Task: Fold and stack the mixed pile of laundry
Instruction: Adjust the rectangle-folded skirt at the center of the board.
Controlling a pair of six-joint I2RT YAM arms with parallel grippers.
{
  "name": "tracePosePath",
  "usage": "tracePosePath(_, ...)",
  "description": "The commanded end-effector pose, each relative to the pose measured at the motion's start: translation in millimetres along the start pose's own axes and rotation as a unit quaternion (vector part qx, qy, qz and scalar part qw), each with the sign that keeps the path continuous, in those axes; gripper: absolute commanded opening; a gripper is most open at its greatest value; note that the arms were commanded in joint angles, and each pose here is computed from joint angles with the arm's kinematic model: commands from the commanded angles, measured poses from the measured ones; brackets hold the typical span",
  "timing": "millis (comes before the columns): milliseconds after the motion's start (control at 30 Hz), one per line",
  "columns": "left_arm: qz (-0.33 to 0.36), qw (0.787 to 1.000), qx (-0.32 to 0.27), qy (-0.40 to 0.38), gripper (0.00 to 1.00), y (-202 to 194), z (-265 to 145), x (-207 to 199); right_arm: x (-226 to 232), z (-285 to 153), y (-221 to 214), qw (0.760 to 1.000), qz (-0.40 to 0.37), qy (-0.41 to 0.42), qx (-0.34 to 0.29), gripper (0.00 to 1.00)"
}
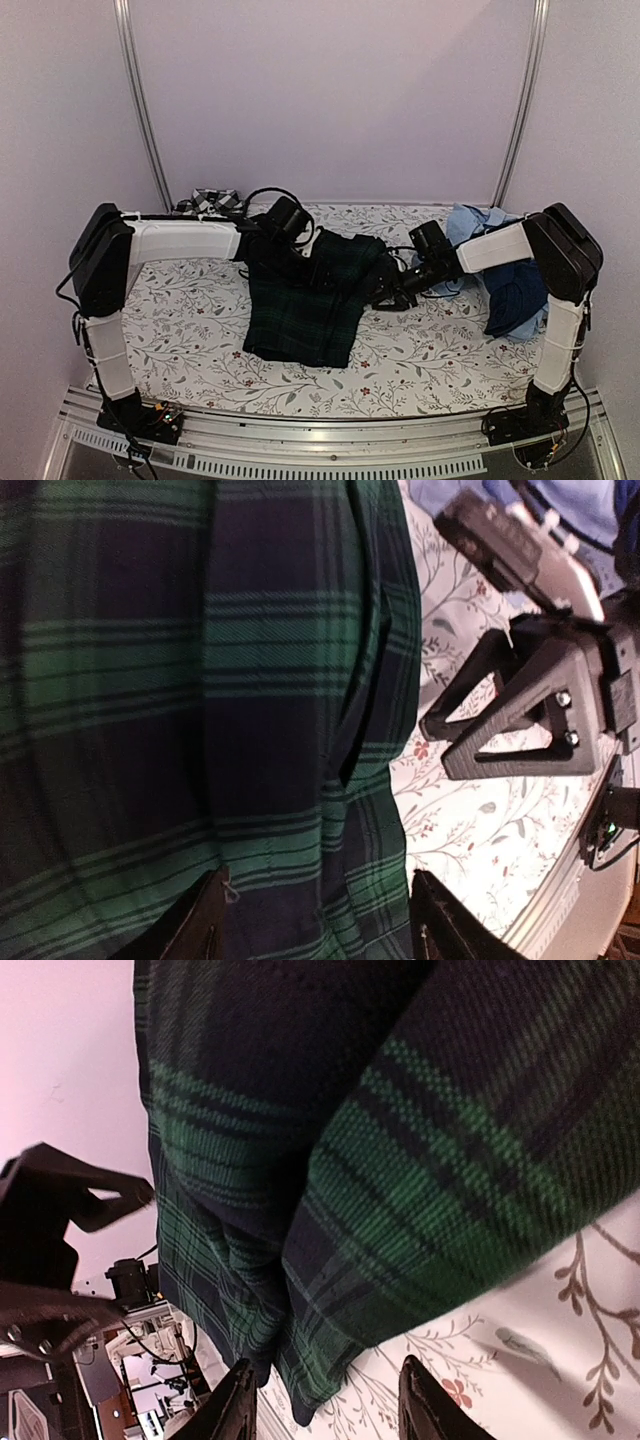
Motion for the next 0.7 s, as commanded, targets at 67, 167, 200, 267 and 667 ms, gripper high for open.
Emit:
tracePosePath(67,-0.001,1.000,0.014,0.008,0.61,-2.6,27.4,-23.5,-11.0,14.8,8.9,0.998,0.052,0.021,-0.029,0.47)
tracePosePath(167,-0.002,0.999,0.019,0.040,0.56,1.5,41.5,-18.9,-14.9,21.0,6.3,0.998,0.060,0.012,-0.023,0.47)
tracePosePath(200,0.000,0.999,0.019,0.050,0.55,2.8,45.0,-17.4,-16.4,22.1,5.1,0.998,0.063,0.009,-0.021,0.47)
tracePosePath(267,0.008,0.997,0.015,0.071,0.55,5.9,49.9,-15.7,-20.6,25.6,0.4,0.997,0.070,-0.002,-0.014,0.46)
tracePosePath(667,0.027,0.994,0.043,0.093,0.31,2.0,75.1,-14.3,-31.7,35.6,-8.2,0.997,0.078,-0.002,-0.004,0.31)
Point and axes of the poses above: each gripper's point midway between its finger pads, its own z axis out along the fingers, its own x axis along the line the jaws close on, y = z × x, the point moved 6 cm from there along -z, back along the fingers, and after that the axes turned 13 degrees about -z, right-handed, at the moved point
